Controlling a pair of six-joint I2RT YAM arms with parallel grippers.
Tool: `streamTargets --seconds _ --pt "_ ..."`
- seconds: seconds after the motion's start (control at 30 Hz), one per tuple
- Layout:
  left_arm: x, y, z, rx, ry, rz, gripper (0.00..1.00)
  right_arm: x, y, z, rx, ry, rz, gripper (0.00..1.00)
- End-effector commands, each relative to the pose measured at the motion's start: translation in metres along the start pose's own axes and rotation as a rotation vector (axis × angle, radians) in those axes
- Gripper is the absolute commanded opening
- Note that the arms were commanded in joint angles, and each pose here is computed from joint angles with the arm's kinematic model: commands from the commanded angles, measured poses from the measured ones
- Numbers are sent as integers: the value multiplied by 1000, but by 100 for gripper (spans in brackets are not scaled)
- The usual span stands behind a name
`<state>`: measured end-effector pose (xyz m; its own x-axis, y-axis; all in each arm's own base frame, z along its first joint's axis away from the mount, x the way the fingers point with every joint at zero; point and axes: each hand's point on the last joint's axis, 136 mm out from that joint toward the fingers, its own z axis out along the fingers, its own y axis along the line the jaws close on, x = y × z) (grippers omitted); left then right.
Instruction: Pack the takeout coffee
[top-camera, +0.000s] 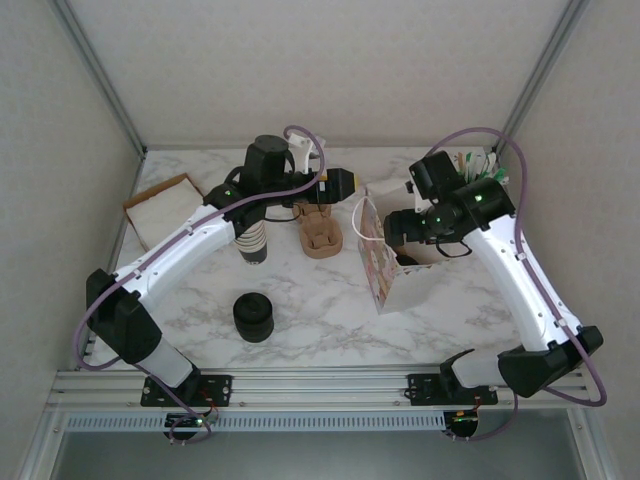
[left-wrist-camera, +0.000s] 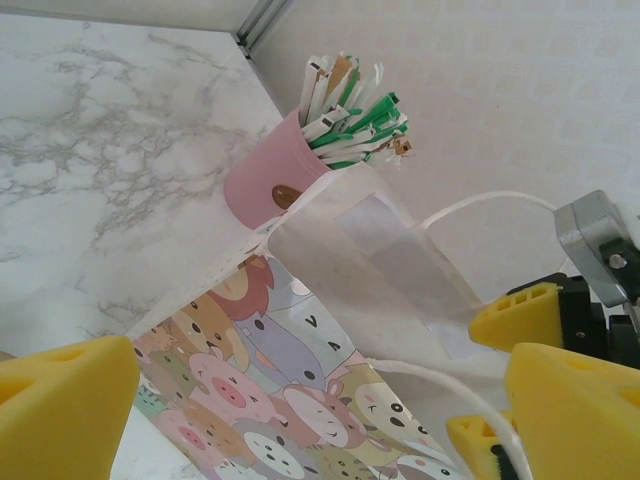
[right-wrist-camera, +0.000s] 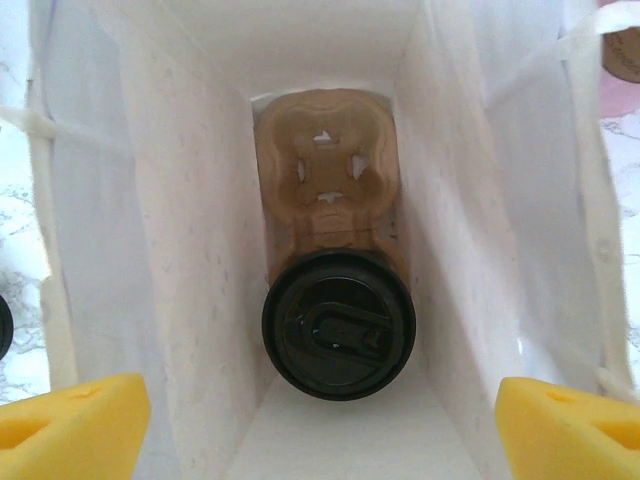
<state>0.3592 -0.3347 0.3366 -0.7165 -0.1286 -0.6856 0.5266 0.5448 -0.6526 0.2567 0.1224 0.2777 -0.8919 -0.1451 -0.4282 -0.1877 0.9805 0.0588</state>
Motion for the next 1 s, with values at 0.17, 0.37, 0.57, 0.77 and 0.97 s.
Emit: streamTargets --seconds 0.17,0.37,0.57,0.77,0.97 --pt "-11 -15 -8 27 -46 23 94 -6 -5 -14 21 -73 15 90" --pt "-11 -15 -8 27 -45 25 94 -7 -11 -12 58 -71 25 90" --pt "-11 -15 -8 25 -45 26 94 -11 -15 -20 80 -99 40 89" --pt "-13 -18 -10 29 -52 32 94 -18 -14 -30 63 -143 50 88" --pt "-14 -18 -11 31 -57 30 94 -21 -13 -38 48 -178 59 86"
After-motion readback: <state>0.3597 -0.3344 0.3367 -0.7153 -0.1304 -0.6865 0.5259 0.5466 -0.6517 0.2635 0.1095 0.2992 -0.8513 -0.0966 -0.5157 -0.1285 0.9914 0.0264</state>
